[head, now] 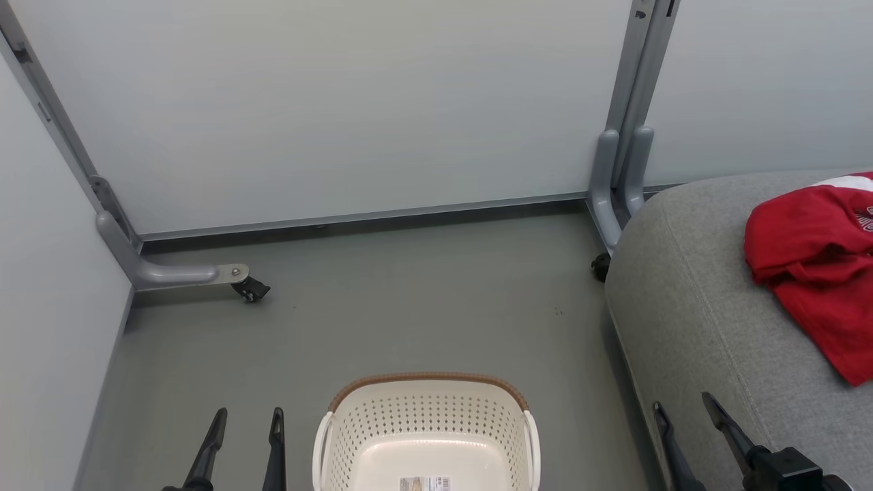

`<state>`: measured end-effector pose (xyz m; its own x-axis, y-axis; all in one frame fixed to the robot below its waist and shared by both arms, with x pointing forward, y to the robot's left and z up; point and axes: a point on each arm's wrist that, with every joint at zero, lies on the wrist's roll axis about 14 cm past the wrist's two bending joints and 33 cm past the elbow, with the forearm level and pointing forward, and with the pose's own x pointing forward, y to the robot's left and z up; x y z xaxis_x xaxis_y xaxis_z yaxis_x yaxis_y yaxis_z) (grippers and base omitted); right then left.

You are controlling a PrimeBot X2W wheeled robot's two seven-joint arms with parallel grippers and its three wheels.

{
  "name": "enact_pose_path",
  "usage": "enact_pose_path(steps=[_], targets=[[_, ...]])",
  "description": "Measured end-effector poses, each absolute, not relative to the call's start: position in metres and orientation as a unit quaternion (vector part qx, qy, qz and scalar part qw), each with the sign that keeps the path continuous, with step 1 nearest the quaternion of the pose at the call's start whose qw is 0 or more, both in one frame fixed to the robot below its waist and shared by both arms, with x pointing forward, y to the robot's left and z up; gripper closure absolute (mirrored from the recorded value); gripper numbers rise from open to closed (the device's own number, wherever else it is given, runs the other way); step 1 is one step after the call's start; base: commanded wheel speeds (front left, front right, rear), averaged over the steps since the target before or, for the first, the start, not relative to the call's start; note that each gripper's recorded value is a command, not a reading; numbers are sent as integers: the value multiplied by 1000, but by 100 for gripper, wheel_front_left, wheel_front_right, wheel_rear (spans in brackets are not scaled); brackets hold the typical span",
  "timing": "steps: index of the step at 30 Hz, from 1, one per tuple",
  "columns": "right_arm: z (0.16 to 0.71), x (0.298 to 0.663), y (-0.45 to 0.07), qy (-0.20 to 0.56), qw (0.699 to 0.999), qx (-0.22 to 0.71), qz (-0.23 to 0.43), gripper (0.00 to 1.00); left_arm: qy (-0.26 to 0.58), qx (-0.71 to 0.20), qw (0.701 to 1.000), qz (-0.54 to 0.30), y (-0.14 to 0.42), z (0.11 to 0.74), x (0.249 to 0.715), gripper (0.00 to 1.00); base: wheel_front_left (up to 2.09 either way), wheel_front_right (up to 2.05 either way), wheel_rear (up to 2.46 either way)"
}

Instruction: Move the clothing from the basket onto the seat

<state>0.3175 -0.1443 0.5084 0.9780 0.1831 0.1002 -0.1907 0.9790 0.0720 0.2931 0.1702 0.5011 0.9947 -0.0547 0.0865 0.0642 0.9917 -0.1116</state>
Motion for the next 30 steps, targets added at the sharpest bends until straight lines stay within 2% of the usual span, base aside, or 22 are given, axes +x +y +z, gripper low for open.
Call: enact_pose_path(steps=[16, 17, 24, 30], targets=[[507, 317, -151, -45, 995, 40, 82, 0, -25, -61, 997, -38, 165, 492, 296, 0, 0, 0, 0], [507, 317, -152, -44, 995, 40, 82, 100, -24, -61, 997, -37, 165, 492, 296, 100, 0, 0, 0], [485, 312, -150, -9, 995, 57, 77, 100, 10, -68, 997, -34, 165, 471, 291, 100, 0, 0, 0], [481, 315, -156, 5, 991, 118, 59, 100, 23, -131, 991, -17, 170, 466, 293, 100, 0, 0, 0]])
